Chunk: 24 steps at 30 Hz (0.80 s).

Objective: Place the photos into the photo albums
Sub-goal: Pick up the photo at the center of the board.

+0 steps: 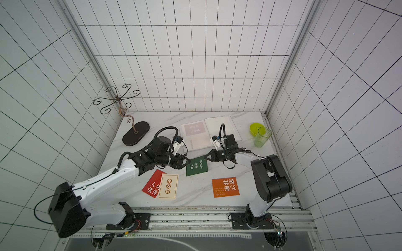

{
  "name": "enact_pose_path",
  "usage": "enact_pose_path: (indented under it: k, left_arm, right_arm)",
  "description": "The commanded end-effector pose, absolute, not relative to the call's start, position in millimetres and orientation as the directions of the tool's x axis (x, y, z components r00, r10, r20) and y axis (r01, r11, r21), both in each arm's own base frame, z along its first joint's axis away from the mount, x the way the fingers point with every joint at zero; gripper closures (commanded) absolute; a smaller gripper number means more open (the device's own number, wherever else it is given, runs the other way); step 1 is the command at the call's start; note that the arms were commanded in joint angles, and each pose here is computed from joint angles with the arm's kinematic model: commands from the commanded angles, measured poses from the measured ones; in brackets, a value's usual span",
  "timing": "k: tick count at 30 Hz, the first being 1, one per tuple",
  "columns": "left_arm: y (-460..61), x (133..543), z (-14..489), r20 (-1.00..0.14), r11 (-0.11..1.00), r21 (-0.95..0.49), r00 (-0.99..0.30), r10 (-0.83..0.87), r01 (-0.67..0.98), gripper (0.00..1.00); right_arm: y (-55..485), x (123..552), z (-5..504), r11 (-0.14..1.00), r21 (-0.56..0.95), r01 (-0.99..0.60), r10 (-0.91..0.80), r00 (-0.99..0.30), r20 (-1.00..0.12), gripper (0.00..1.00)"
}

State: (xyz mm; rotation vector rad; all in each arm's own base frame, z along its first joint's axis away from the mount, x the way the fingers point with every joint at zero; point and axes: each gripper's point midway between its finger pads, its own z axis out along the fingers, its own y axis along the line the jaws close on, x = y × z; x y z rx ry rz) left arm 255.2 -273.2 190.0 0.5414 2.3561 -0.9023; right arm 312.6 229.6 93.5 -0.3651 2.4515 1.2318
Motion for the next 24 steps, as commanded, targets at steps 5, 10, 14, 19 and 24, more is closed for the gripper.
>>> enact_pose_path:
  k: [5,10,14,19,24]
  left_arm:
    - [-230.6,308.6,296.2,-0.784,0.588,-0.572,-0.593,-0.185,0.572,0.41]
    - [-220.1,305.5,346.3,-0.846,0.511,-0.527,-0.478,-0.237,0.68,0.3]
    - [-229.0,292.6,362.1,-0.864,0.431,-0.501,-0.457,-0.21,0.75,0.25]
    - [-233.8,283.2,368.3,-0.855,0.359,-0.519,-0.467,-0.226,0.776,0.25]
    - [-229.4,286.8,366.5,-0.85,0.376,-0.527,-0.47,-0.239,0.762,0.25]
  right_arm:
    - [235.1,342.4,232.8,0.538,0.58,-0.612,-0.013,-0.694,-0.72,1.0]
    - [243.5,328.8,324.5,0.4,0.492,-0.773,0.056,-0.516,-0.855,1.0]
    - [247.2,310.9,377.2,0.282,0.428,-0.859,0.121,-0.41,-0.904,1.0]
    - [247.3,291.5,412.6,0.176,0.373,-0.911,0.184,-0.342,-0.921,1.0]
    - [245.3,277.2,431.6,0.103,0.343,-0.934,0.226,-0.314,-0.922,1.0]
